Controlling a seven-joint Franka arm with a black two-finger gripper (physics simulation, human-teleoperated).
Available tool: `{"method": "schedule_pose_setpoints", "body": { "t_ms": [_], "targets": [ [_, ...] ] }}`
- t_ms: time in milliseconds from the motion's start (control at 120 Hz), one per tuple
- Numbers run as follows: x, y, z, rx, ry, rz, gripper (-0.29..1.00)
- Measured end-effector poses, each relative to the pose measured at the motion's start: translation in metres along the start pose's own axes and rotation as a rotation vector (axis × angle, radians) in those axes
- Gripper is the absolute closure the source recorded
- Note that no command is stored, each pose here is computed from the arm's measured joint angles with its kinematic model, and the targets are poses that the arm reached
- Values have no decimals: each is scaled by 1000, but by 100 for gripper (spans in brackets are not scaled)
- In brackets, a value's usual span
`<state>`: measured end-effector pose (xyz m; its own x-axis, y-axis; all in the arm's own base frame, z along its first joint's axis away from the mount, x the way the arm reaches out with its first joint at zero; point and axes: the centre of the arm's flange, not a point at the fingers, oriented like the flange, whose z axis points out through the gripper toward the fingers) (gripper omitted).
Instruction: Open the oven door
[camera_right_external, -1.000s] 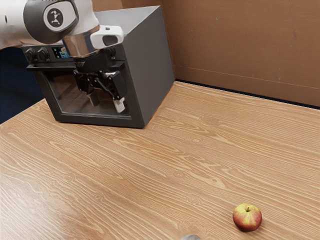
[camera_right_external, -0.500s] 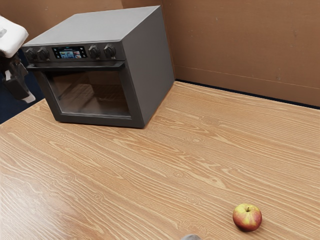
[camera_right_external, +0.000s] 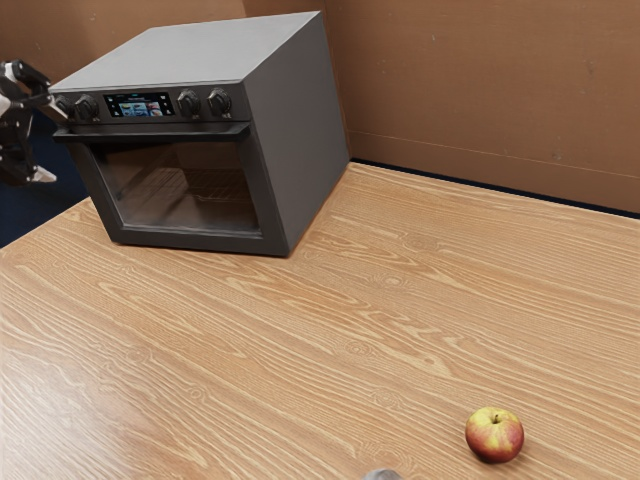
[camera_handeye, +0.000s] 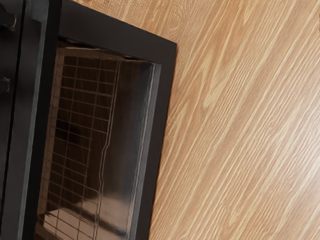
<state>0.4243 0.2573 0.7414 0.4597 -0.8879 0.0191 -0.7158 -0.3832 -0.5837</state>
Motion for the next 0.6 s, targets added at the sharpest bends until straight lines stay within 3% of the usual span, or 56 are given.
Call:
{"method": "schedule_pose_setpoints", "body": {
  "t_ms": [192,600],
  "targets": [
    [-32,-6,20,13,75,46,0],
    [4,-42,89,4,52,198,0]
  ]
}}
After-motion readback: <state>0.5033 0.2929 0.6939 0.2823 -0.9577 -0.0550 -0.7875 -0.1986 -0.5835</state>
